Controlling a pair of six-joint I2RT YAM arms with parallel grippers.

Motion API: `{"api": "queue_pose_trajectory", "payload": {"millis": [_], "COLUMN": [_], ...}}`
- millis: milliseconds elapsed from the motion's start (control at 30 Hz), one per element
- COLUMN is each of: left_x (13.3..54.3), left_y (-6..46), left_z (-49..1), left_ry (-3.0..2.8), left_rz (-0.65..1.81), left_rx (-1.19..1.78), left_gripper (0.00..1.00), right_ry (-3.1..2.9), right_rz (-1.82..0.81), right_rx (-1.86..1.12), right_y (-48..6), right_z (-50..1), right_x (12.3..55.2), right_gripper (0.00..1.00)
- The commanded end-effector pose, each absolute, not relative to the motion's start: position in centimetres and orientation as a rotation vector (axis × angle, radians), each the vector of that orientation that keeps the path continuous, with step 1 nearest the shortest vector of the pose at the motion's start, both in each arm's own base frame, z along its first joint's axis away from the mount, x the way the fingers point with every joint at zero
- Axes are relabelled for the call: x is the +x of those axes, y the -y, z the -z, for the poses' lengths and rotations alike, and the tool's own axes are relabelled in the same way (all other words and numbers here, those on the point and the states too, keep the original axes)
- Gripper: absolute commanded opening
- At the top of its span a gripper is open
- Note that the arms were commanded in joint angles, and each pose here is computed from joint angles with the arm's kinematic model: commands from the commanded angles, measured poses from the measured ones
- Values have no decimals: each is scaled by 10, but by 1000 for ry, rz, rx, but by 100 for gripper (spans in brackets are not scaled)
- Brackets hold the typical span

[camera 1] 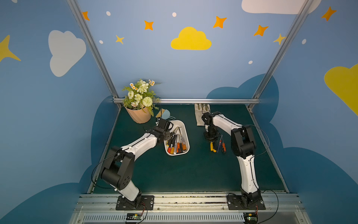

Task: Take out the screwdriver from the storage box
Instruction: Place the screwdriver at the center of the board.

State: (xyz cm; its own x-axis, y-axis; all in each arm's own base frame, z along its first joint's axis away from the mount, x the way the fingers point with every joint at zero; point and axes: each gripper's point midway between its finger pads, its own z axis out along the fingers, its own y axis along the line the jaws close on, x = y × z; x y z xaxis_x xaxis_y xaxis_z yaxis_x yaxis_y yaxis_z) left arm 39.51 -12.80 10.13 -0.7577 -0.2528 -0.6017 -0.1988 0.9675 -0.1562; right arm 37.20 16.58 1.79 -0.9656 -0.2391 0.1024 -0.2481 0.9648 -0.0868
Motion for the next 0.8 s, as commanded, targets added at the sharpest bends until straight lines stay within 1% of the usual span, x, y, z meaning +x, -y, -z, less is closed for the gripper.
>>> {"api": "queue_pose_trajectory", "payload": {"millis": [0,133,267,567,667,767], "left_x": [416,416,417,417,418,418], "left_y": [134,134,135,138,144,148], "left_z": [-136,-137,-137,-138,-141,-143], "left_ry": [-2342,-2340,-2341,-2328,-2309,-2299], "left_rz": [181,183,189,221,277,307], "left_rx": [-341,-341,-341,-345,-333,-316], "left_gripper": [2,2,2,2,2,2], "right_ry": [2992,3048,3137,3378,3422,3417], "right_rz": [-135,-103,-34,78,220,410], "right_rx": [351,335,334,448,509,566], "right_y": [-167,-170,-177,-200,-220,-246], "right_z": [-7,-22,-48,-129,-153,-167], "right_x": [366,371,378,386,382,373], "right_gripper": [27,29,31,41,43,43]}}
